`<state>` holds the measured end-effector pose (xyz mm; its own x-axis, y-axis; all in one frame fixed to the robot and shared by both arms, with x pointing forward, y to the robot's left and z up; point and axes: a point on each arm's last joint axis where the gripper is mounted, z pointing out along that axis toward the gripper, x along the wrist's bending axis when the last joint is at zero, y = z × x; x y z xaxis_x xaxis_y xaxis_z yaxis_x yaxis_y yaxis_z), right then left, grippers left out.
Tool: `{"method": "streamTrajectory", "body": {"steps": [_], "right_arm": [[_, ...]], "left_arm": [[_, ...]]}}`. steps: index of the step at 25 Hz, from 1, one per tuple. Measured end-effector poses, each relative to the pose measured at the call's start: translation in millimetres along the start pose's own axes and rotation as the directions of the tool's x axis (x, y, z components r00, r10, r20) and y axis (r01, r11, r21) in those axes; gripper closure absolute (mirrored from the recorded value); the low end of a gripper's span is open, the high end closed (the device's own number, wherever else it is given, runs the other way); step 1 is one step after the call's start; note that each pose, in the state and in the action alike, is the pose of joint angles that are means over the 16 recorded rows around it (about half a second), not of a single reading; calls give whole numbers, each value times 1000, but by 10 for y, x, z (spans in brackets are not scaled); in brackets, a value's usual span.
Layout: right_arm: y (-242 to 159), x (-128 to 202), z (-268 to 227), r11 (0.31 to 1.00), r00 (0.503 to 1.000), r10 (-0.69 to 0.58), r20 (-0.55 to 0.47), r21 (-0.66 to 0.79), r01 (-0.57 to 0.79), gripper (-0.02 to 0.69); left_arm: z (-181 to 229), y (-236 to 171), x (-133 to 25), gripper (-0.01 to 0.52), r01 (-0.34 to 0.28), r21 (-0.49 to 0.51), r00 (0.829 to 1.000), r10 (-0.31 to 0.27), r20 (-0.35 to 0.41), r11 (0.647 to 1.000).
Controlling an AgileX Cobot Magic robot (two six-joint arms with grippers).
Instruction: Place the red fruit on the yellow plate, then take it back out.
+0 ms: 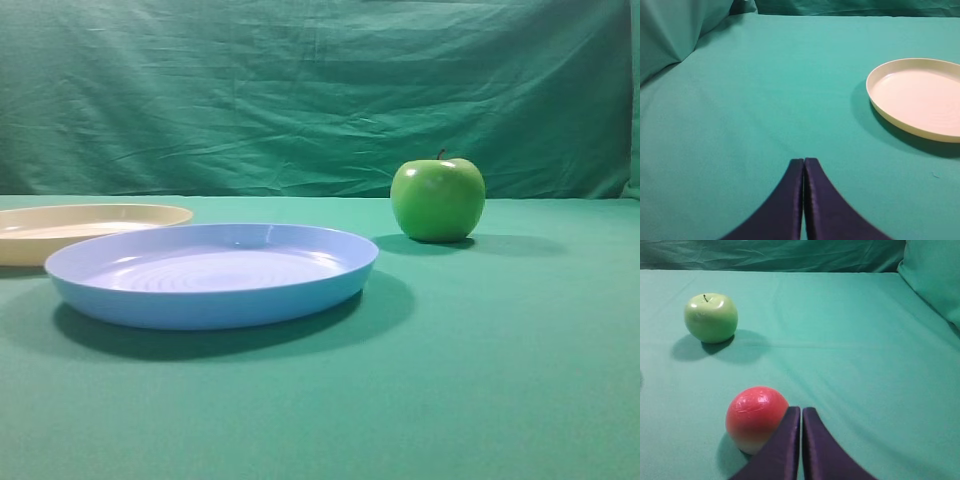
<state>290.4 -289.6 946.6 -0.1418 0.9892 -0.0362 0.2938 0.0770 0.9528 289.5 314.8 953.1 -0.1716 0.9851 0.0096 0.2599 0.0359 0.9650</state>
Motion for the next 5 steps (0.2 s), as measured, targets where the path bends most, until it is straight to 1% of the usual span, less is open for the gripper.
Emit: {"method": "streamTrajectory", "body": {"steps": [5], "right_arm": [[0, 0, 0, 1000, 1000, 0, 0, 0, 0, 665]], "left_arm": [[0, 0, 0, 514, 0, 0, 1000, 0, 0, 1000]]}}
